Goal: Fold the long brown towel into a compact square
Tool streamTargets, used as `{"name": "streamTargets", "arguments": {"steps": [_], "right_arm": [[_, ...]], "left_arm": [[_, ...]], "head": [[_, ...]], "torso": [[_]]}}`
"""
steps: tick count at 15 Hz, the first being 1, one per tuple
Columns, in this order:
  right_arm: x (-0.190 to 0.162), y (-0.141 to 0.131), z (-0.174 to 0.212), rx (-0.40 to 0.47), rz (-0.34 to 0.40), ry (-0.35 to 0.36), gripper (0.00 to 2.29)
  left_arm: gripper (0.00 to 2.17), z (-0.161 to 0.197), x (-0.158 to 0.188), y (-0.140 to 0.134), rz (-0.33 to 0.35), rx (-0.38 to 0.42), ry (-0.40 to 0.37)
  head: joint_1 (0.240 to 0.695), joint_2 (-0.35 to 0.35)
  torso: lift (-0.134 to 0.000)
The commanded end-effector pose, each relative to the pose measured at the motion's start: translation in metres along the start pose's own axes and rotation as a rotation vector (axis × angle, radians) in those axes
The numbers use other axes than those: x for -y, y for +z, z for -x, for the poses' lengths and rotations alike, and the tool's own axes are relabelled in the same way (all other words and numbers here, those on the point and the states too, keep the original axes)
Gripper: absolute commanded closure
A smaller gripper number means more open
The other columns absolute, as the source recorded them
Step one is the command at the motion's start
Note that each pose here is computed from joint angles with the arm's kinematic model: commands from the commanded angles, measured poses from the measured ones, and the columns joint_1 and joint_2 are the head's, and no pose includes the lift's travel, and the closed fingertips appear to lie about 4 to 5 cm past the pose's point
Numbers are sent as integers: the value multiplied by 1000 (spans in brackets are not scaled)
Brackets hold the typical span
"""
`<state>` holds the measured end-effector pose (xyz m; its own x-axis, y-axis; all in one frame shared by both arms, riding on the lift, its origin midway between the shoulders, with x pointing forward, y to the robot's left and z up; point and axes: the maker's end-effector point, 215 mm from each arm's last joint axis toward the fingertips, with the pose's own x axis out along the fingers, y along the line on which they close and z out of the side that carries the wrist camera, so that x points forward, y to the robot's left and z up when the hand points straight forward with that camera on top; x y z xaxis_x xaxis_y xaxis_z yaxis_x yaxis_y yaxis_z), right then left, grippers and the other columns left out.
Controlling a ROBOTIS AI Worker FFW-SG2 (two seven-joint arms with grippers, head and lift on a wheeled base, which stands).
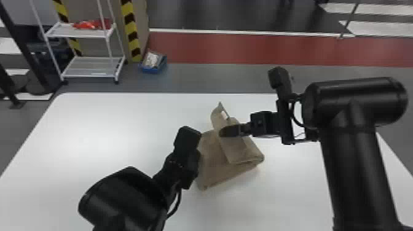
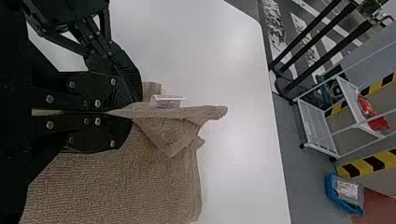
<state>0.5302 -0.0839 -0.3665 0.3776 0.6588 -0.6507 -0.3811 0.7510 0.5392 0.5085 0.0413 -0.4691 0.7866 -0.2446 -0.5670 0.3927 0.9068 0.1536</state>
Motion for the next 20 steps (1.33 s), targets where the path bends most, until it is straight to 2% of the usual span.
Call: {"name": "streamTargets", "arguments": {"steps": [1,5,6,7,9,10,12,13,18,20], "right_arm": [[-3,-2,-1,-4,2,5,1511],[0,-28,-15,-59,3,-12,1501],[-1,-35,-19,-74,6,-16,1379],[-2,-39,-21,-81,0,-7,876],[-15,-49,-29,-84,-12,68,157],[-21,-43,-33,-40,23,108,56],[-31,-27,-33,47,61,175,60],[-31,-19,-29,87,86,175,63],[-34,2,8,217,65,232,63],[-37,-1,22,234,55,250,66]], "left_arm": [[2132,0,0,1,0,1,1],[2132,0,-1,-3,0,-3,6],[2132,0,-1,-3,0,-3,4],[2132,1,-1,-4,0,-5,4],[2132,1,0,-5,0,-6,3],[2132,1,0,-6,1,-7,3],[2132,0,0,-7,0,-8,2],[2132,0,-2,-8,-2,-9,5],[2091,-2,-9,-10,1,-16,19],[1727,0,-23,-3,11,2,50]], "head": [[695,-46],[695,-41],[695,-39],[695,-37],[695,-32],[695,-26],[695,-14],[695,-3],[695,-1],[695,-8]], "torso": [[-125],[-125],[-125],[-125],[-125],[-125],[-125],[-125],[-125],[-125]]}}
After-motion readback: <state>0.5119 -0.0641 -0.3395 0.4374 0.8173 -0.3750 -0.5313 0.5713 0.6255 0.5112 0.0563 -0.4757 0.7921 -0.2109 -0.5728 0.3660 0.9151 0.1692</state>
